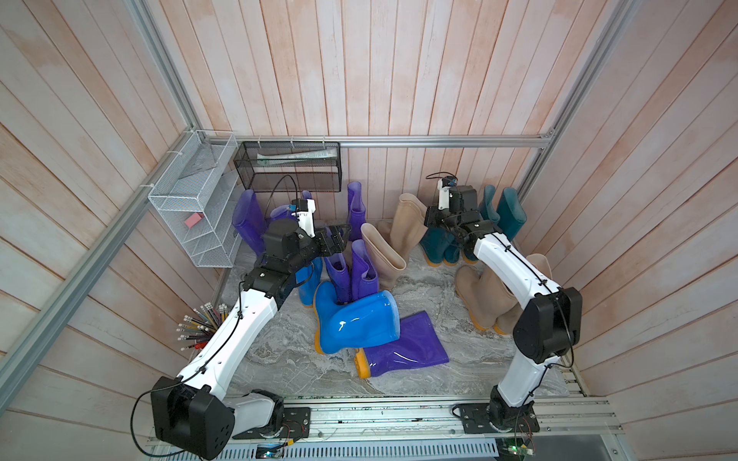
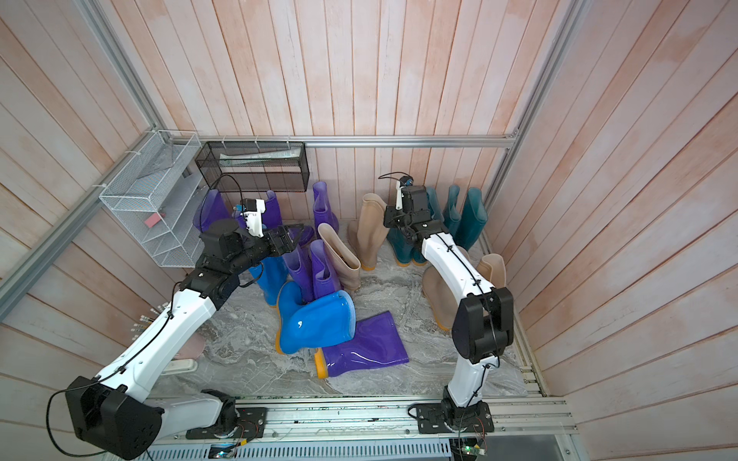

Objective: Match and arrange rain boots in pairs
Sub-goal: Move the rain boot to the center of the board.

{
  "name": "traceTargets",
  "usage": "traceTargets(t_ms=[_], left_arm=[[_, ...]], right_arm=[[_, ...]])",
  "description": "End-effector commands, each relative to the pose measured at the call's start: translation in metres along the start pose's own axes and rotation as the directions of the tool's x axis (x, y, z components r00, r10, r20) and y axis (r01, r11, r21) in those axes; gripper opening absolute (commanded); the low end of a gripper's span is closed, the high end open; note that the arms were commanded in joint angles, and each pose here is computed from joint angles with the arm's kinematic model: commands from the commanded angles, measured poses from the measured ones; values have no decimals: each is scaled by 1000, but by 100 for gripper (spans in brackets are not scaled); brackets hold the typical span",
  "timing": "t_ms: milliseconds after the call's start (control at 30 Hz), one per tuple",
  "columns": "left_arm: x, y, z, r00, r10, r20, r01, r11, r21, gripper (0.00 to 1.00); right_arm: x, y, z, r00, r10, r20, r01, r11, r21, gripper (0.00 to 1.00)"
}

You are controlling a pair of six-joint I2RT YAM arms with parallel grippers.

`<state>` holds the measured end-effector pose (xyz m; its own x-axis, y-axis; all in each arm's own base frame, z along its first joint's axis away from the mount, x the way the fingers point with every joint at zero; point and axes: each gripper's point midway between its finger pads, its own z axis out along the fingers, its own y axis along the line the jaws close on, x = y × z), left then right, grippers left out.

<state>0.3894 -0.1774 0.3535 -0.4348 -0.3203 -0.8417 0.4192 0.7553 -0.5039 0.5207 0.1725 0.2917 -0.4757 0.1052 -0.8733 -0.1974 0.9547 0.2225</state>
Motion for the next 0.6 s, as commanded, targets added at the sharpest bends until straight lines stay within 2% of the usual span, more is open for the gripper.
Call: traceTargets(t_ms=[0,100,167,333,433,567], left_arm=[[-5,-7,0,1000,11,7,-11,999,30,98],[-5,-8,1,1000,9,6,-9,999,32,98],[-5,-7,1,1000,9,8,-9,999,30,98],[-4,-8,2,1000,3,0,-3,999,40,98],[-3,-8,2,1000,4,1,-4,999,39,98],[-5,-9,1,1000,7,4,-7,999,42,98]], right_arm=[[-32,-12,-25,993,-11,114,3,998,64,0],[-31,-18,-37,989,4,147,-18,995,94,0],[-25,-15,-40,987,24,157,-33,998,58,0],[6,-7,-22,995,70,76,-70,998,-4,0],[7,6,-23,992,86,94,-83,996,-35,0],[7,2,-10,992,85,96,-84,996,-8,0]])
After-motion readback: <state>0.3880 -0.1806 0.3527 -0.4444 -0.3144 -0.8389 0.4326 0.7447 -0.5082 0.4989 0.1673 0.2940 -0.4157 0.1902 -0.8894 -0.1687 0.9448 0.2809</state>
